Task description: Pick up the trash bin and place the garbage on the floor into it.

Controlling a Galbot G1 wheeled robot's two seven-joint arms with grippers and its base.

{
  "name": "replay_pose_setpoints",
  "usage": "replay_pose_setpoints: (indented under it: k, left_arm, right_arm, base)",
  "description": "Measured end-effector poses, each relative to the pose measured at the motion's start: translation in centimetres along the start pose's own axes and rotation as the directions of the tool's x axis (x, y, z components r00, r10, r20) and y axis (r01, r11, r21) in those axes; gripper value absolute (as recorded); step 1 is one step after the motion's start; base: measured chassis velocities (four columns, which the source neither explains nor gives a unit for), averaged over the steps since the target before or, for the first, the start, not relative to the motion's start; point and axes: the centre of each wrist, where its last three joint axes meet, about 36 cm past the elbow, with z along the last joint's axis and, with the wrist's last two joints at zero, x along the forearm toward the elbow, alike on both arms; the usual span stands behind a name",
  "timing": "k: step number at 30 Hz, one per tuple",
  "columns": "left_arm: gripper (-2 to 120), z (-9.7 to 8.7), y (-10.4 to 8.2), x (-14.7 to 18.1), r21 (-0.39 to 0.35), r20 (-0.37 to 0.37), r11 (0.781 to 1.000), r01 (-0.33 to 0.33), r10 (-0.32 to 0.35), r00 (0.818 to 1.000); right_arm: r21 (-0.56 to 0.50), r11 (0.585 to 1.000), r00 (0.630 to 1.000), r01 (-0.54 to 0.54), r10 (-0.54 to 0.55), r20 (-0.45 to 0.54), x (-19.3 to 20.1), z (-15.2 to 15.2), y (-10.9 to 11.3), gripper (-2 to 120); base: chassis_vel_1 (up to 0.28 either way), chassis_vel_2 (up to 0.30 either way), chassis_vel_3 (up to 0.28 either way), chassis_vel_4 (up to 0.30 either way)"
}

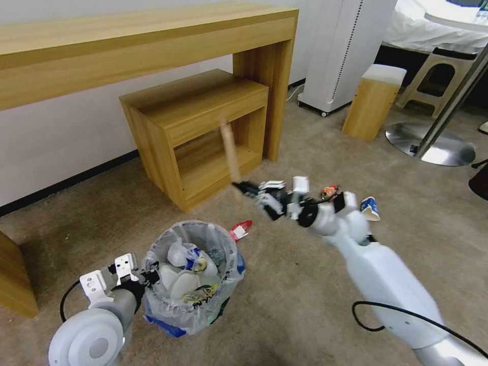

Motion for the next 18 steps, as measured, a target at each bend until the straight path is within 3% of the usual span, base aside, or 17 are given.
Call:
replay_pose_setpoints:
  k: [5, 18]
  left_arm:
    - [0, -0.6, 0.2, 0.4, 0.003, 0.016, 1.0, 0.002, -0.002, 1.0]
    - [0, -1.0, 0.4, 0.8, 0.006, 0.029, 1.0, 0.004, -0.004, 1.0]
  right_arm:
    - [-0.038, 0.999, 0.998, 0.032, -0.034, -0.045, 0.0, 2.7, 0.2, 0]
    - [-0.057, 0.992, 0.984, 0.113, -0.12, -0.129, 0.8, 4.0, 0.8, 0]
  base:
    - [0.0, 0.0, 0.0, 0.0]
    - [0.0, 0.0, 0.0, 0.0]
